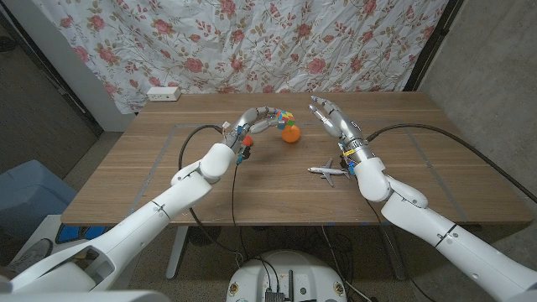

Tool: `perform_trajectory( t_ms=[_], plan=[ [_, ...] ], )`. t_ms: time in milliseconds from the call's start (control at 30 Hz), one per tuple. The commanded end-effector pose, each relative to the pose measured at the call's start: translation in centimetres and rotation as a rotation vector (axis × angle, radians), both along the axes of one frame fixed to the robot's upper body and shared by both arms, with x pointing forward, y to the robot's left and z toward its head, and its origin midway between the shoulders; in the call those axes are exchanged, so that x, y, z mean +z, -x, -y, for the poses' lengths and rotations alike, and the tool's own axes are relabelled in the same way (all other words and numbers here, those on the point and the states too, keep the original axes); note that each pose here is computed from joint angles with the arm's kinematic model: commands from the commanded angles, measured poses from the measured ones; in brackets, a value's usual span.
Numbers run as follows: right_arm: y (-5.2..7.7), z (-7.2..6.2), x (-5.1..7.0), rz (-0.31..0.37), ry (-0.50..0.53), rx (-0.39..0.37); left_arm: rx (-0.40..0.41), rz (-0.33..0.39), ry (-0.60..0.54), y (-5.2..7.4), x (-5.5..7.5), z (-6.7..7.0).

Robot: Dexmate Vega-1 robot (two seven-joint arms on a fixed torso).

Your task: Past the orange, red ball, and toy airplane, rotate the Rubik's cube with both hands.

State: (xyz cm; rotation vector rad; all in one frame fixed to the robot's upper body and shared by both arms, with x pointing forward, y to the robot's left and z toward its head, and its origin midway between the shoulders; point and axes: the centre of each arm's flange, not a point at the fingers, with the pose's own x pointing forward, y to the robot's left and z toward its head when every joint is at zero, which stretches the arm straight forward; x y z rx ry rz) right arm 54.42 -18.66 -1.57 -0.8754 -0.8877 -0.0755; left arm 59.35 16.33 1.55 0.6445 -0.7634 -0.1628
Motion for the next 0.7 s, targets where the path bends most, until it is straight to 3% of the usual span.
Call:
perform_trajectory(
  t_ms=[33,433,700],
  plan=[
    [-1.1,1.1,0.4,-0.054,-0.091,0.061,0.033,0.046,-0.186,0.6,0.8,-0.9],
    [-2.0,2.4,0.4,-0.105,-0.130,0.112,0.050,0.058,-0.320,0.9,1.2,-1.6],
    [-2.4,3.1,0.3,-0.119,-0.179,0.105,0.067,0.061,-0.406,0.8,1.5,-2.2]
  ],
)
